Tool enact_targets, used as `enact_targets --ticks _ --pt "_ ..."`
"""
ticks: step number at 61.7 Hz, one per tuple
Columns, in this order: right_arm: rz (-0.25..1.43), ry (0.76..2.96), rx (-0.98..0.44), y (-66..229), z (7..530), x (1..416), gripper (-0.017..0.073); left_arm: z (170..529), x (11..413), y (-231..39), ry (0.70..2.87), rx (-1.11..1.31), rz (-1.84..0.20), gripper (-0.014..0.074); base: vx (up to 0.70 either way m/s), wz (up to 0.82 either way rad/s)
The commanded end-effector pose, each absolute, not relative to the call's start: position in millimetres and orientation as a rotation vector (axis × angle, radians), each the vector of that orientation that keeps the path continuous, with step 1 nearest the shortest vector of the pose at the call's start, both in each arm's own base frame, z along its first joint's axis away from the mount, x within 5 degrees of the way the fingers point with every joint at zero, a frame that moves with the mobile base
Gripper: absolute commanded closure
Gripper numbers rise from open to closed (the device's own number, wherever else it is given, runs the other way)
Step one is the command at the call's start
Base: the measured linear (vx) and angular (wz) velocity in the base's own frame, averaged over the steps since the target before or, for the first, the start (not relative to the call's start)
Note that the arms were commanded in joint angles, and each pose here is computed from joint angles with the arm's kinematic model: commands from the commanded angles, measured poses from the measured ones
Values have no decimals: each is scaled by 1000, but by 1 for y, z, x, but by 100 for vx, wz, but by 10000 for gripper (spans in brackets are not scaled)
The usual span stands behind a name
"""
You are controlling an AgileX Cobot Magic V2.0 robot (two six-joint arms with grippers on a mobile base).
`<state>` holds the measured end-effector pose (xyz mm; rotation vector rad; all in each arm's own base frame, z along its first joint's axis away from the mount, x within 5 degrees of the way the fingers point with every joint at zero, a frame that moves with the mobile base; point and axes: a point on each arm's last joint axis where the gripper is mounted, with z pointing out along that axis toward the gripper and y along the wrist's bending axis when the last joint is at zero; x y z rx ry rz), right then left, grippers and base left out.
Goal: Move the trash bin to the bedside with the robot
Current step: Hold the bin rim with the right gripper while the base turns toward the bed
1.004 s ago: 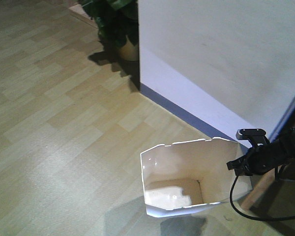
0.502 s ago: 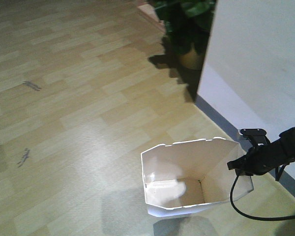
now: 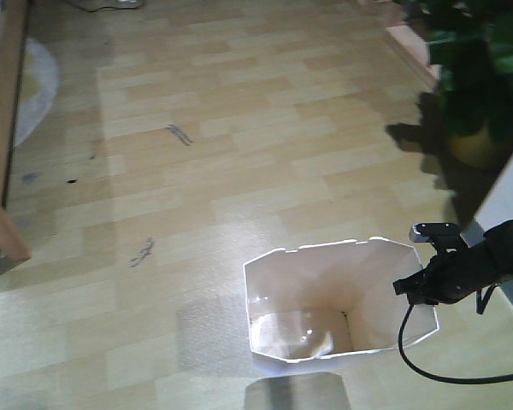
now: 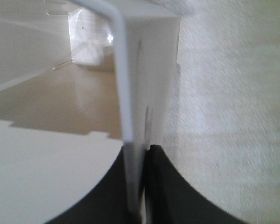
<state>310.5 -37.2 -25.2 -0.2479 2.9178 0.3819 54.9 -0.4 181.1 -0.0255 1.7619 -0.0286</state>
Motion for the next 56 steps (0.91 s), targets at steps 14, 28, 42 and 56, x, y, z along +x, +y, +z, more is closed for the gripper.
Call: enact_targets --ticks 14,28,42,56 --pt "552 2813 -230 -28 4 323 564 182 56 0 1697 -30 -36 600 21 47" --pt "552 2813 -230 -28 4 323 564 182 56 0 1697 -30 -36 600 24 25" --pt "552 2813 -230 -28 4 323 564 182 56 0 1697 -30 -36 600 26 10" --pt "552 2813 -230 -28 4 323 564 182 56 0 1697 -30 -36 600 29 -6"
